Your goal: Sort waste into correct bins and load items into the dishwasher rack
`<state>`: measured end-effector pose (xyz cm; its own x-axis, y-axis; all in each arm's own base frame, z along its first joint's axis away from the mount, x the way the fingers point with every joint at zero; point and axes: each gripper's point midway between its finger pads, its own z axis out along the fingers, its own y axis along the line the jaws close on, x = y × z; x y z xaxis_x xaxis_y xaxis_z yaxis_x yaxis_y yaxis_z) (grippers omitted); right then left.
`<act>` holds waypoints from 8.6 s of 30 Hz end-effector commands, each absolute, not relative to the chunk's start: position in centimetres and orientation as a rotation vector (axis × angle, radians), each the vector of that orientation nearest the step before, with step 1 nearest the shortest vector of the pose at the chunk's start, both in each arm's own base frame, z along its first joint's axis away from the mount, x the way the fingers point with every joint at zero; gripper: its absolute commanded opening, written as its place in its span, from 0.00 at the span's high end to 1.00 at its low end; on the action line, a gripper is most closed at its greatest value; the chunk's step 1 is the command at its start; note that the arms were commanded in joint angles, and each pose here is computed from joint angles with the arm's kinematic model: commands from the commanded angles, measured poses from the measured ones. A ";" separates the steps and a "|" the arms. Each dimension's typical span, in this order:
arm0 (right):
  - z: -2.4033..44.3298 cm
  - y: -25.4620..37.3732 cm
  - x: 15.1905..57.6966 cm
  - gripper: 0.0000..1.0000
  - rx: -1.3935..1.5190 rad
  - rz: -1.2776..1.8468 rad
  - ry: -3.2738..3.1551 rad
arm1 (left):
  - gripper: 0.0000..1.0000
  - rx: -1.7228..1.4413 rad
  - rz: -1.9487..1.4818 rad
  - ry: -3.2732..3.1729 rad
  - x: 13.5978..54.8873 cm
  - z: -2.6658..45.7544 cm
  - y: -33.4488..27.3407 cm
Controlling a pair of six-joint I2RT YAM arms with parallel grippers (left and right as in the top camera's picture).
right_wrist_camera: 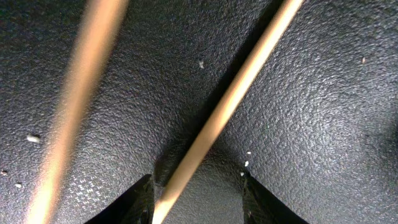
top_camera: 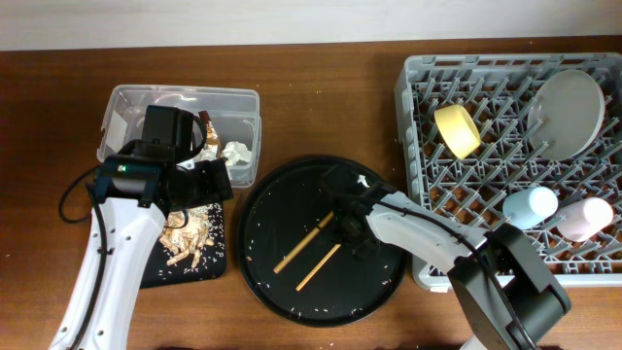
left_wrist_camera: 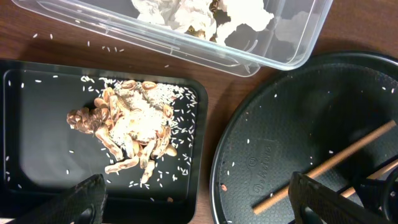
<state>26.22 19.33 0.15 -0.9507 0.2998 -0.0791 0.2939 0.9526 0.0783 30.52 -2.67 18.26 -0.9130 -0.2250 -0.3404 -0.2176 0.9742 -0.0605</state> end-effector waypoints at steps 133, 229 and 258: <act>12.7 3.1 33.2 0.95 -0.171 0.192 3.053 | 0.01 -0.684 0.112 2.771 28.5 17.8 3.1; 15.6 0.7 24.6 0.02 -0.070 -0.013 1.645 | 0.01 -0.145 -0.118 2.243 19.1 22.4 -0.8; 15.6 0.7 24.6 0.02 -0.070 -0.013 1.645 | 0.01 -0.139 -0.116 1.992 20.9 17.1 -0.5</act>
<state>24.60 0.75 15.88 -0.0739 -0.0543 -0.9958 -0.0413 0.9978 -0.0513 19.89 -0.54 18.73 -0.4926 -0.1417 -0.8587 -0.0528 0.9897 -0.1330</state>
